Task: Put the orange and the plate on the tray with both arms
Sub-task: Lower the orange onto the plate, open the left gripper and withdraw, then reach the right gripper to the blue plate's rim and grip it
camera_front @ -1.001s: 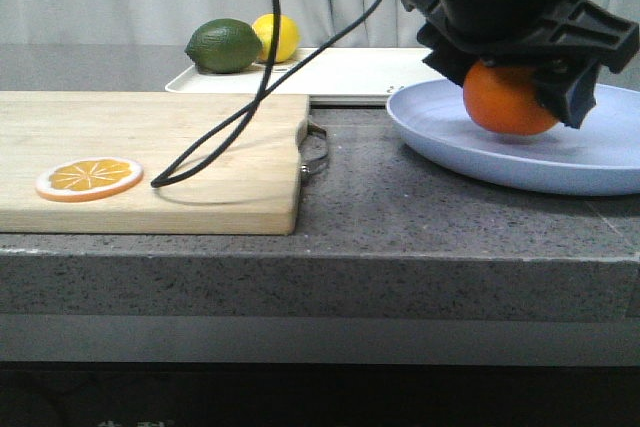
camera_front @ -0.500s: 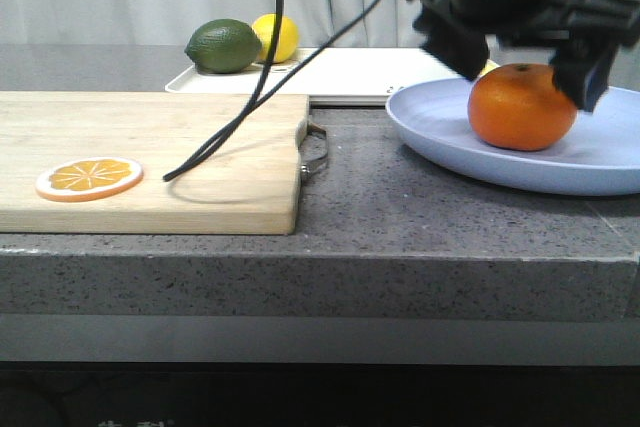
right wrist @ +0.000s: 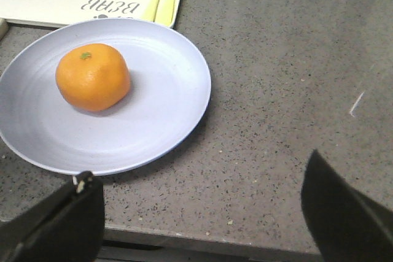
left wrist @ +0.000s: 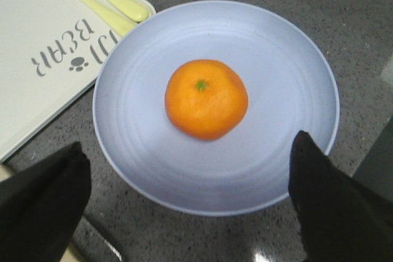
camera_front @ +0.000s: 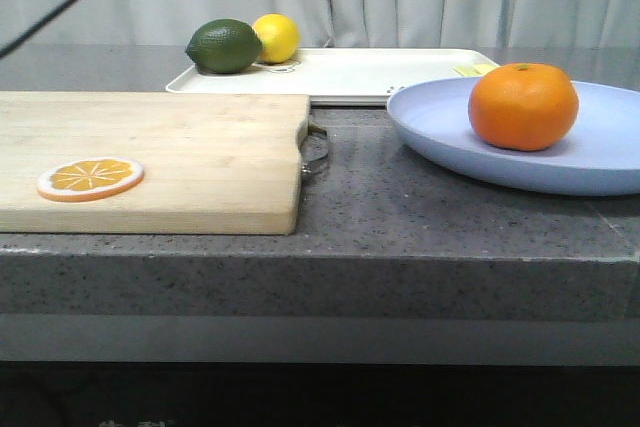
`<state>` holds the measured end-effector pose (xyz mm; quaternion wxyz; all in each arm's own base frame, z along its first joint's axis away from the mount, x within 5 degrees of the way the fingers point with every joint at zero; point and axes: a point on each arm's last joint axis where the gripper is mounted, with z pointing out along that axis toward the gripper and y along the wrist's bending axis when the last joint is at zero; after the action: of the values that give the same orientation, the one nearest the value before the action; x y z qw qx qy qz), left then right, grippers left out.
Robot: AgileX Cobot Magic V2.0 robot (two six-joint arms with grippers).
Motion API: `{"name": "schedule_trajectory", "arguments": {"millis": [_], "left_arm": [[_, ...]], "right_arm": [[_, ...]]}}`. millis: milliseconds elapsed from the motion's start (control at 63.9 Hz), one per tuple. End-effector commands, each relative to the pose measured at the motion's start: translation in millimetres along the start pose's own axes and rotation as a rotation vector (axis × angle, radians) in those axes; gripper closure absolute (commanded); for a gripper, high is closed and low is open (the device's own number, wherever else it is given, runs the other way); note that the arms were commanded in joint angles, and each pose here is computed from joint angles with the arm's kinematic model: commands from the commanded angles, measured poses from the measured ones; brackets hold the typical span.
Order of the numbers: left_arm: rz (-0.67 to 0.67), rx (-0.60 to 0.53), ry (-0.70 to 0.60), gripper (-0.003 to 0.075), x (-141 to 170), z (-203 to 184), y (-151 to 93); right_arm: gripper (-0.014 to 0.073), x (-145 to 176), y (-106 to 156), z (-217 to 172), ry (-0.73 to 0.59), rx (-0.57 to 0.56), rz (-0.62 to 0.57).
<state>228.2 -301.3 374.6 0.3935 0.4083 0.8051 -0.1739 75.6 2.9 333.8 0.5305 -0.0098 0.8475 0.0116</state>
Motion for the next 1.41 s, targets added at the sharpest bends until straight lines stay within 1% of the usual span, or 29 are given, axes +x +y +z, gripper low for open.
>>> {"name": "schedule_trajectory", "arguments": {"millis": [0, 188, 297, 407, 579, 704, 844, 938, 1063, 1157, 1251, 1392], "left_arm": [[-0.037, -0.018, -0.159, 0.0089, -4, -48, 8], [-0.099, -0.066, -0.150, 0.0089, 39, -87, 25], [-0.112, -0.083, -0.152, 0.0089, 66, -110, 28], [-0.120, -0.094, -0.141, 0.0090, 87, -125, 29], [-0.151, -0.134, -0.153, 0.0090, 118, -153, 33], [-0.180, -0.179, -0.176, 0.0090, 135, -170, 38], [-0.218, -0.234, -0.172, 0.0090, 147, -187, 44], [-0.232, -0.256, -0.174, 0.0090, 150, -192, 46], [-0.236, -0.262, -0.176, 0.0090, 150, -193, 47], [-0.236, -0.261, -0.184, 0.0090, 149, -193, 47], [-0.237, -0.261, -0.180, 0.0090, 149, -191, 47], [-0.237, -0.261, -0.180, 0.0090, 149, -191, 47]], "right_arm": [[-0.0058, -13, -1, -1, -0.080, 0.011, -0.003], [-0.0058, -12, -1, 6, -0.011, 0.005, 0.010], [-0.0058, -17, 0, 19, 0.064, -0.013, 0.036], [-0.0058, -24, 0, 37, 0.147, -0.026, 0.053], [-0.0058, -45, -2, 64, 0.291, -0.032, 0.063], [-0.0058, -65, -13, 83, 0.336, 0.009, 0.087], [-0.0058, -70, -33, 104, 0.402, 0.051, 0.191], [-0.0058, -64, -48, 120, 0.447, 0.051, 0.314], [-0.0058, -57, -53, 142, 0.492, -0.034, 0.423], [-0.0058, -54, -51, 157, 0.509, -0.105, 0.451], [-0.0058, -52, -49, 173, 0.513, -0.177, 0.511], [-0.0058, -45, -49, 192, 0.549, -0.221, 0.602]]}}
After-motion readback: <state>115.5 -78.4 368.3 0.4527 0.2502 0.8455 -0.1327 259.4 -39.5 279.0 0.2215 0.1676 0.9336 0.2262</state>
